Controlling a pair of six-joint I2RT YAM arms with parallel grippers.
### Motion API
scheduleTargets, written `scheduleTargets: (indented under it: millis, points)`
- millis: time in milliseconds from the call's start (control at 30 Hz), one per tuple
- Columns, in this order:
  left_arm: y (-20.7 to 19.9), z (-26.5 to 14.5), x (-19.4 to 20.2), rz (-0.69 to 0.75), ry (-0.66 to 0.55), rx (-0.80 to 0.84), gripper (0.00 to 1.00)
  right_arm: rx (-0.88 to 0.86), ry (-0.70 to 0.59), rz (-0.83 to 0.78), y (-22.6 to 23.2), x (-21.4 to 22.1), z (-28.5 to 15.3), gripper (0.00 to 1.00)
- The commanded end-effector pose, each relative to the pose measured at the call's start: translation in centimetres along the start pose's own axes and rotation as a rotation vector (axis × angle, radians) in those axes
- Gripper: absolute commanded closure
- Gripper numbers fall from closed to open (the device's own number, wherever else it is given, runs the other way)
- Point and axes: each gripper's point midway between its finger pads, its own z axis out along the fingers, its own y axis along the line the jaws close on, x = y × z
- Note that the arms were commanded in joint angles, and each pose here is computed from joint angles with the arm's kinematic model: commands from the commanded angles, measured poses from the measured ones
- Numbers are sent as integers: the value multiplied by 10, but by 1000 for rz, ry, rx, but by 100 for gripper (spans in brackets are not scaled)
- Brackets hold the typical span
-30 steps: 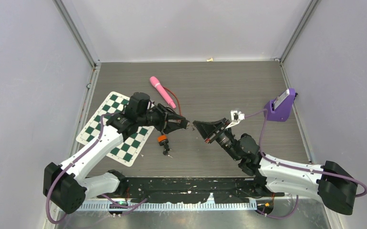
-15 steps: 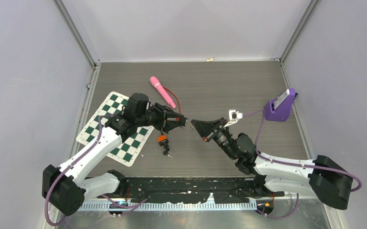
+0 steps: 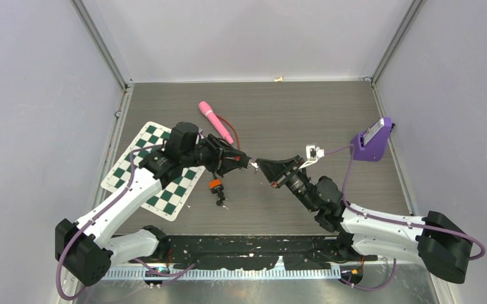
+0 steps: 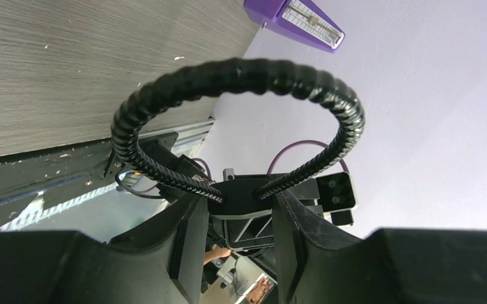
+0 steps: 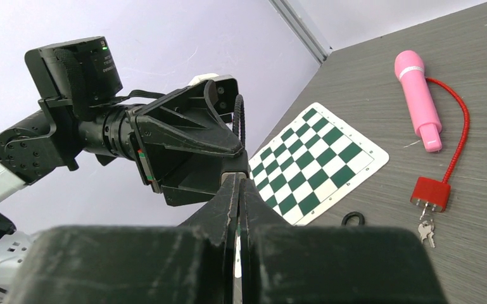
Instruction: Unlock with the key
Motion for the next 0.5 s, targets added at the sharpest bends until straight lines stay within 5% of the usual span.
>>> scheduleTargets:
  millis: [0, 467]
  points:
    - [-28, -16, 28, 115, 84, 87, 100, -14, -34, -21, 10, -21, 5, 95]
    - [-25, -6, 38, 103, 75, 67, 100, -84, -21, -8, 23, -13, 16, 95]
